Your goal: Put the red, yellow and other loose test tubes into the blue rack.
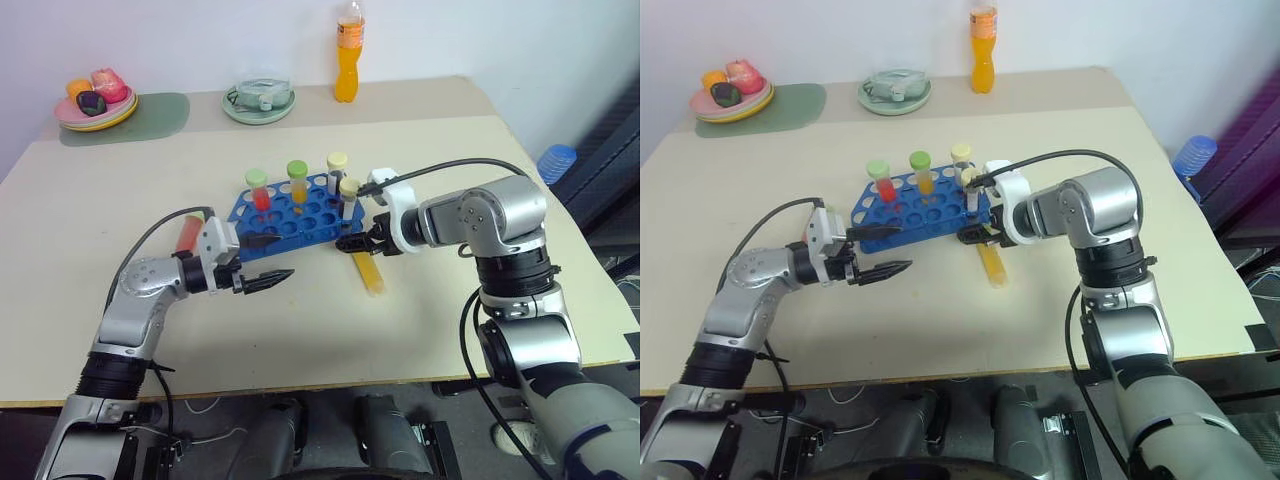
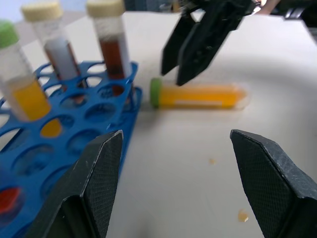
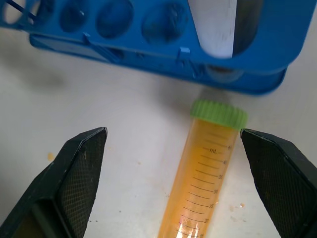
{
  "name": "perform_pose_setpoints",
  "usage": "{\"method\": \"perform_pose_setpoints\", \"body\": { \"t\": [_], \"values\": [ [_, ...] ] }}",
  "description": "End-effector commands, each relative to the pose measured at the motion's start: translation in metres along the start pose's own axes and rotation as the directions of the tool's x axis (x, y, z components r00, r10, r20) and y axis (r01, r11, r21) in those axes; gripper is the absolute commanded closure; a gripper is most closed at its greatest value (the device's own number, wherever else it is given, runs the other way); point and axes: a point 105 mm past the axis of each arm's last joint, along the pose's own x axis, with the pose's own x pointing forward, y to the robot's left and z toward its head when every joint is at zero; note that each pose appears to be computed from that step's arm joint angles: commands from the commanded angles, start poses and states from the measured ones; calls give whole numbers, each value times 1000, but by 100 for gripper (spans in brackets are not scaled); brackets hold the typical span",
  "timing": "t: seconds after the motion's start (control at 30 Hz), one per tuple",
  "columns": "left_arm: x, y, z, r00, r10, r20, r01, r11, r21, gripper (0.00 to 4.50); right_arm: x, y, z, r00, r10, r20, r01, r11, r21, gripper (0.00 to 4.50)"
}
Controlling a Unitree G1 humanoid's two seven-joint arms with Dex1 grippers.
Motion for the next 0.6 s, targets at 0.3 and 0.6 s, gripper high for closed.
{"method": "perform_pose_setpoints", "body": {
  "t": [0.3,0.6],
  "values": [
    [-14,1,-3,1000,2,2,-3,998,59,98,30,-6,-12,992,-103,-77,100,994,-45,9],
    [-24,-7,-10,999,-37,-5,37,998,59,98,41,-1,-20,989,-107,-100,96,989,-115,284]
  ]
}}
